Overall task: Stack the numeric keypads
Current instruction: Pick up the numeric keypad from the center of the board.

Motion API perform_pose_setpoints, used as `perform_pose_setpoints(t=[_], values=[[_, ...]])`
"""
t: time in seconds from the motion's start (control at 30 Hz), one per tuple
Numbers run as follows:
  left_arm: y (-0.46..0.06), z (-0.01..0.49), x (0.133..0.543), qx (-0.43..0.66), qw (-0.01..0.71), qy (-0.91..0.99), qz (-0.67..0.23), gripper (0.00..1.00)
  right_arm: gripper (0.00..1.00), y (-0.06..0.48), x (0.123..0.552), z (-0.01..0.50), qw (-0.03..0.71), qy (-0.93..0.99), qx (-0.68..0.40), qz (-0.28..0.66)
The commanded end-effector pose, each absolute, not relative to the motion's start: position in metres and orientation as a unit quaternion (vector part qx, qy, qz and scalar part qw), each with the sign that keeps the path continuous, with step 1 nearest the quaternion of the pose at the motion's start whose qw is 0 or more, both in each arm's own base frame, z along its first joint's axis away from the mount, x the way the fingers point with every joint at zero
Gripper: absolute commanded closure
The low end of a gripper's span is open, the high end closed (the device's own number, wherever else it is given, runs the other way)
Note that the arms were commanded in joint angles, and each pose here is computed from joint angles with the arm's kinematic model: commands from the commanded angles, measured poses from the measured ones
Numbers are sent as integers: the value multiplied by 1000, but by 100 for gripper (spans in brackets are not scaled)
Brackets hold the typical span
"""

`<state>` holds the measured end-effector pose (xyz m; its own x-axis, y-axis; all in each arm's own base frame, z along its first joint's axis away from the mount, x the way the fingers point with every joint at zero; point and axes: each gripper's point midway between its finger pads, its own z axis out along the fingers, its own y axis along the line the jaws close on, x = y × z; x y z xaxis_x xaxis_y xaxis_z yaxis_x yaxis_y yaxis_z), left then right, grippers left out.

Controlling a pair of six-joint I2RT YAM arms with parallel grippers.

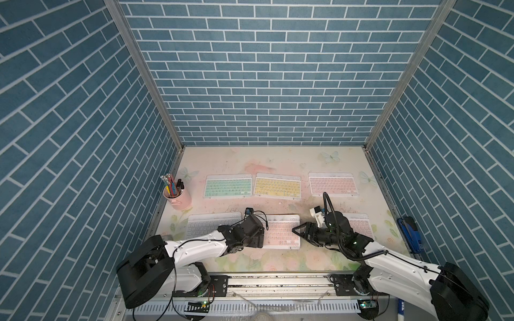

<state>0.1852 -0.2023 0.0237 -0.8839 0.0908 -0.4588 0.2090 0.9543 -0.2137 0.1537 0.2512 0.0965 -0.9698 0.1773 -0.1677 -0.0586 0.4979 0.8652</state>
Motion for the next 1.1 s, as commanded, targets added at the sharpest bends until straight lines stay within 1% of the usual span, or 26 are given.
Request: perform_pose_setpoints(t=[0.0,0.4,0.5,0.73,0.8,0.87,0.97,1.07], values=[[-249,39,170,110,203,943,-241,11,32,274,141,151,116,799,-29,589],[-259,44,168,120,202,935,-265,11,33,282,135,134,85,817,-57,568],[-260,43,167,121,200,935,-267,11,35,286,137,145,96,803,-61,584],[-268,51,166,129,203,928,-286,11,36,285,139,199,141,760,-72,631],[-270,54,166,132,205,925,-291,11,36,283,137,206,149,754,-73,636],[-271,56,166,133,206,923,-295,11,36,281,136,200,148,758,-71,631],[-270,55,167,132,208,925,-291,11,41,277,138,174,134,790,-60,595],[-264,56,169,122,215,928,-279,11,51,272,140,153,129,816,-50,561]])
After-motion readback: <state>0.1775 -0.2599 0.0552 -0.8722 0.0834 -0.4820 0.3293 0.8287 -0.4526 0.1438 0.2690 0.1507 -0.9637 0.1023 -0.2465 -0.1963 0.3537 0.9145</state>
